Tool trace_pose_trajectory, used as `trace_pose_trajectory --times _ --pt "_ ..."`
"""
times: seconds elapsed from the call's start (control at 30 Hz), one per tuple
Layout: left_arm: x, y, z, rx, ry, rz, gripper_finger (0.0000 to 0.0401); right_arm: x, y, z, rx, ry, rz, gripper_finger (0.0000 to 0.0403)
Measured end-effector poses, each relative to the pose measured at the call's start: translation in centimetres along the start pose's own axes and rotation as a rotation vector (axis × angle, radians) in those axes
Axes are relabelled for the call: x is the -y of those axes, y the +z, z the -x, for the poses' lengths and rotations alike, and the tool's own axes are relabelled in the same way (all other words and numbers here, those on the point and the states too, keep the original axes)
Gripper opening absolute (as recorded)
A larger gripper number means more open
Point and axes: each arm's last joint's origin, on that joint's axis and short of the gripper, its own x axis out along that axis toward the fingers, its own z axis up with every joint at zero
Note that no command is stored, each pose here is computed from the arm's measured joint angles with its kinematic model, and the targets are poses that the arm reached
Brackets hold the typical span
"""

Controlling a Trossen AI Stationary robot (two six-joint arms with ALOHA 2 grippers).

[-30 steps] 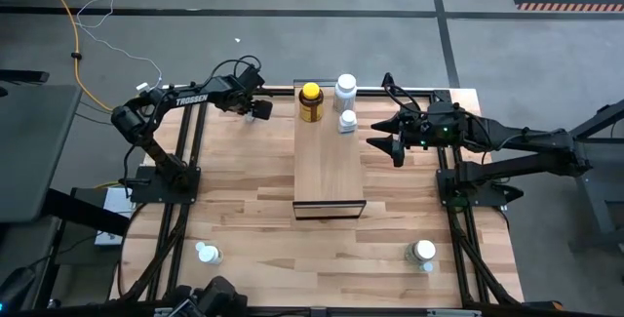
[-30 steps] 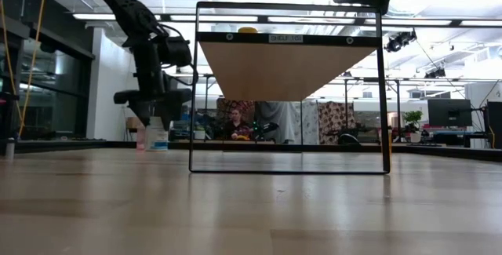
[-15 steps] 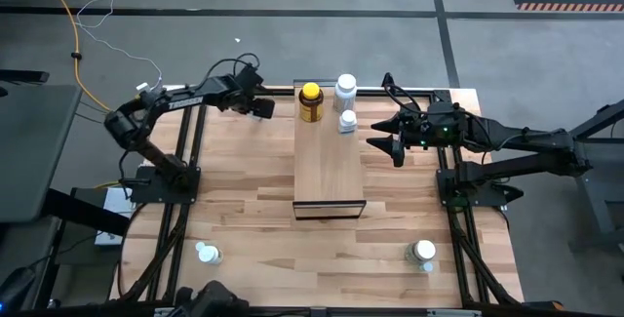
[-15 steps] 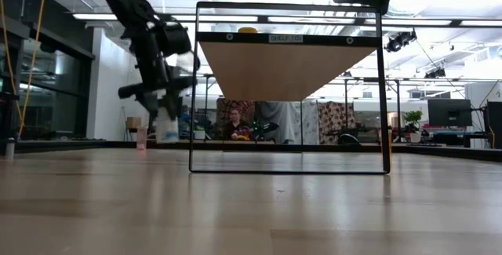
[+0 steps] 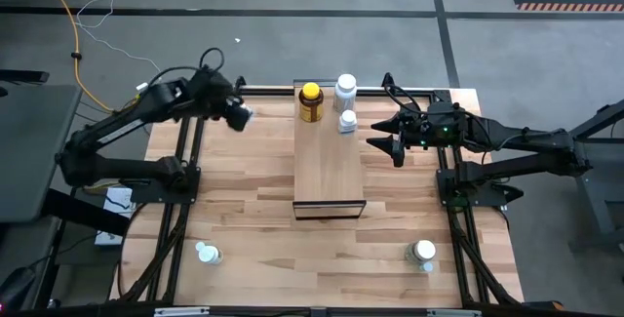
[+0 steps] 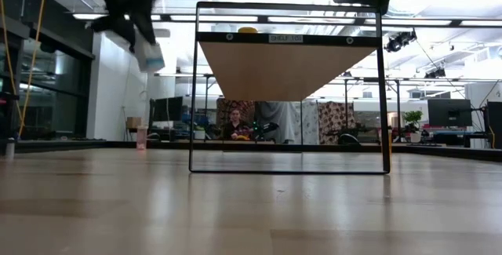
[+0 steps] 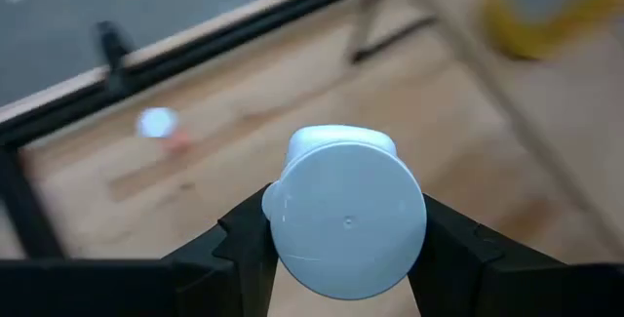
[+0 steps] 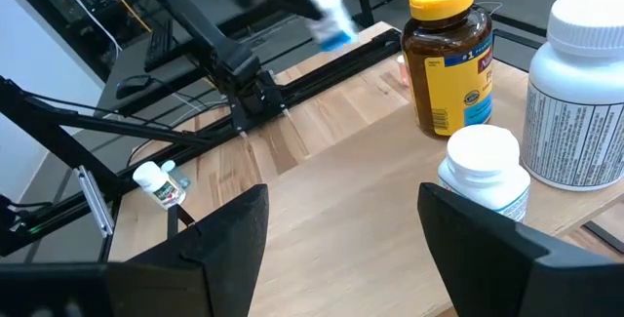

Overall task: Pick and place medicine bottles onto shelf by color
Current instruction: Put the white blue pill bottle on the shelf

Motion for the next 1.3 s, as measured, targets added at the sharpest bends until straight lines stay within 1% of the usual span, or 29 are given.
trace_pose_trajectory --times 0.1,0.17,0.23,0.3,0.4,0.5,0.57,0.63,0.77,0.87,1.0,1.1,1.17,1.23,1.3 --pt "2.0 -0.9 2.2 0.0 -0.112 -0.048 0.017 0.0 0.0 0.0 0.0 0.0 0.0 0.0255" --pt "3.6 -1.0 3.5 0.005 -0.187 -0.081 0.017 0.0 0.0 0.0 0.0 0.0 0.0 0.0255" --pt "5.4 -0.7 4.5 0.013 -0.244 -0.129 0.017 0.0 0.0 0.0 0.0 0.0 0.0 0.0255" --pt "7.3 0.1 5.2 0.028 -0.276 -0.187 0.017 0.0 0.0 0.0 0.0 0.0 0.0 0.0255" --pt "10.4 1.8 5.9 0.073 -0.302 -0.324 0.017 0.0 0.0 0.0 0.0 0.0 0.0 0.0255" --pt "13.4 3.5 5.9 0.119 -0.311 -0.504 0.017 0.0 0.0 0.0 0.0 0.0 0.001 0.0255" --pt "15.3 4.5 5.2 0.133 -0.309 -0.612 0.017 0.0 0.0 0.0 0.0 0.0 0.002 0.0255" --pt "16.9 5.3 4.2 0.13 -0.316 -0.69 0.017 0.0 0.0 0.0 0.0 0.0 0.001 0.0255" --pt "19.4 6.2 1.4 0.082 -0.305 -0.784 0.017 0.0 0.0 0.0 0.0 0.0 0.001 0.0255" --pt "20.8 6.0 -1.3 0.022 -0.272 -0.849 0.017 0.0 0.0 0.0 0.0 0.0 0.002 0.0255" --pt "21.6 5.5 -4.8 -0.05 -0.187 -0.929 0.017 0.0 0.0 0.0 0.0 0.0 0.002 0.0255" --pt "21.7 5.5 -7.0 -0.087 -0.126 -0.944 0.017 0.0 0.0 0.0 0.0 0.0 0.003 0.0255" --pt "21.5 5.7 -7.8 -0.105 -0.121 -0.925 0.017 0.0 0.0 0.0 0.0 0.0 0.001 0.0255" --pt "21.2 6.0 -8.0 -0.119 -0.152 -0.906 0.017 0.0 0.0 0.0 -0.001 0.0 0.001 0.0255" --pt "20.9 6.3 -8.2 -0.126 -0.159 -0.902 0.017 0.0 0.0 0.0 -0.001 0.0 0.001 0.0255"
